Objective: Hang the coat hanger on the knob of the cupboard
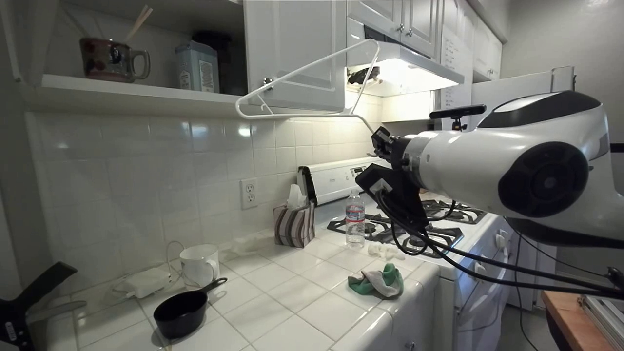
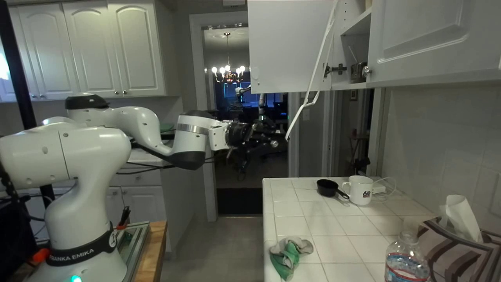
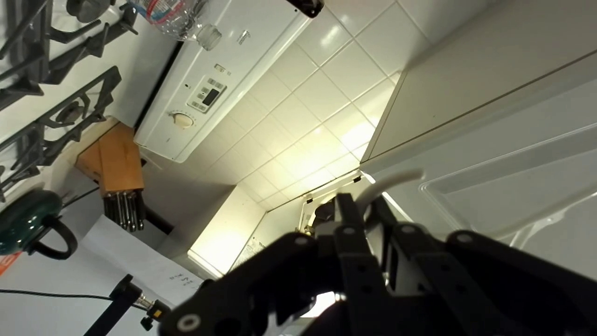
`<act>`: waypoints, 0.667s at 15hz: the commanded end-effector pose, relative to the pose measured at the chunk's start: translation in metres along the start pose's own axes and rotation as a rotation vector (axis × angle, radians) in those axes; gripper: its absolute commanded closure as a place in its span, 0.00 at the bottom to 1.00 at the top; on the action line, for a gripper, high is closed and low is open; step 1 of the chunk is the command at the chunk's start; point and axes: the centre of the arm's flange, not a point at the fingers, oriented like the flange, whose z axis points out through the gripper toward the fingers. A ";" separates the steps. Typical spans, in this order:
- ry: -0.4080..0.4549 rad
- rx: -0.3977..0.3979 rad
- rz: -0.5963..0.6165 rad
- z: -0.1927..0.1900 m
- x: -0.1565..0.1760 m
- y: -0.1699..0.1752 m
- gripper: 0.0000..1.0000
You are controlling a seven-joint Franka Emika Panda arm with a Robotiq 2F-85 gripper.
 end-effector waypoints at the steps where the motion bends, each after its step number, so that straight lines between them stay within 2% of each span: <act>1: -0.006 -0.009 0.016 0.016 -0.003 0.000 0.97; 7: 0.000 -0.056 0.069 0.070 0.010 -0.013 0.97; 10: -0.016 -0.040 0.083 0.089 0.010 -0.031 0.97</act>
